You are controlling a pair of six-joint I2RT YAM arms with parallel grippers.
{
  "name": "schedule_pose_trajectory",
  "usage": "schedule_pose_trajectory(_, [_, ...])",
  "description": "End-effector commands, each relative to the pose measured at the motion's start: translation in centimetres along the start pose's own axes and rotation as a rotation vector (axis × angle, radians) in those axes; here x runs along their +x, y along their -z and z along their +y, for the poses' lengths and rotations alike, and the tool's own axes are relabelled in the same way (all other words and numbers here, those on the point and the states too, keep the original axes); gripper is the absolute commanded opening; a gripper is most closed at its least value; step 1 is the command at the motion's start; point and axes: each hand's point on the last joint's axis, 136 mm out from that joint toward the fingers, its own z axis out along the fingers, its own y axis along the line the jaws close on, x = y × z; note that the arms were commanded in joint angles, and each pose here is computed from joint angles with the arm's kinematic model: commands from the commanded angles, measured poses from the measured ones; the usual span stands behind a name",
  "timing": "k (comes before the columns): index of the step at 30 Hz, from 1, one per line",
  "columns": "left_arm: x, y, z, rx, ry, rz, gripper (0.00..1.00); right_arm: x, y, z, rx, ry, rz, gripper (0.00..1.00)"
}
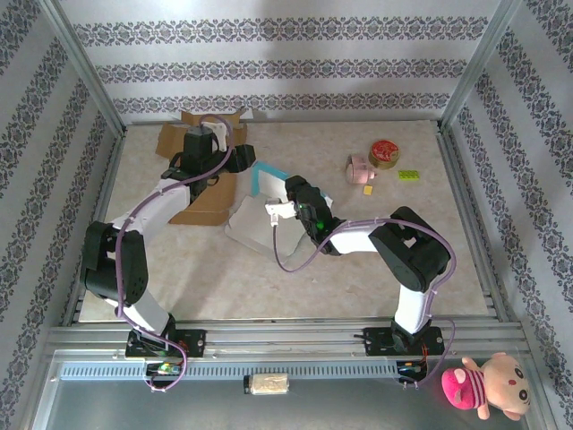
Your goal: Fold the paper box
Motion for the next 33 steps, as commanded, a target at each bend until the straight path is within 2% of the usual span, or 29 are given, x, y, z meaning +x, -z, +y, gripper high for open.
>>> schedule_pose_trajectory(1, [1.3, -0.4, 1.1, -0.029, 0.075, 0.067, 0.61, -1.1, 0.7, 0.9, -0.027, -0.006, -0.035, 0.46])
schedule_pose_trajectory(5, [0.7, -0.8, 1.7, -0.067, 0.060, 0.063, 0.61, -1.5, 1.6, -1.0, 0.004, -0.055, -0.048, 0.68])
schedule_pose_trajectory(8, [0.7, -1.4, 2.0, -0.091, 0.068, 0.089, 0.62, -1.7, 2.4, -2.8, 0.039, -0.127, -0.053, 0.76])
schedule_pose_trajectory(11, [0.4, -1.8, 2.4, -0.116, 0.081, 0.107, 0.62, -2.0, 3.8, -5.3, 0.076, -0.281, -0.064, 0.82])
schedule_pose_trajectory(14, [0.1, -2.4, 2.6, -0.121, 0.093, 0.112, 0.63, -1.5, 6.0, -8.9, 0.056, -0.624, -0.079, 0.88])
schedule_pose_trajectory(16, [-0.1, -2.9, 2.5, -0.119, 0.104, 0.127, 0.65, -0.3, 7.7, -11.5, -0.014, -1.017, -0.052, 0.91])
schedule_pose_trajectory(18, [0.0, -3.3, 2.4, -0.119, 0.117, 0.162, 0.66, 1.0, 9.2, -11.8, -0.183, -1.373, 0.001, 0.86])
schedule_pose_trajectory(20, [0.1, -3.7, 2.2, -0.112, 0.124, 0.192, 0.68, 2.0, 10.5, -11.6, -0.307, -1.702, 0.052, 0.76])
schedule_pose_trajectory(22, [0.1, -4.2, 2.1, -0.103, 0.131, 0.221, 0.69, 2.2, 11.6, -10.6, -0.412, -1.905, 0.086, 0.62])
schedule_pose_trajectory(25, [0.4, -4.9, 1.7, -0.070, 0.128, 0.265, 0.71, 2.5, 12.8, -9.9, -0.481, -2.079, 0.137, 0.58])
schedule_pose_trajectory(27, [0.8, -5.3, 1.5, -0.061, 0.125, 0.304, 0.71, 3.7, 13.1, -8.9, -0.441, -2.221, 0.259, 0.58])
schedule_pose_trajectory(29, [1.2, -5.6, 1.6, -0.060, 0.121, 0.342, 0.71, 5.2, 13.5, -7.7, -0.400, -2.302, 0.442, 0.65])
schedule_pose_trajectory(33, [1.8, -5.9, 1.6, -0.057, 0.135, 0.392, 0.71, 5.9, 13.0, -5.9, -0.390, -2.400, 0.644, 0.68])
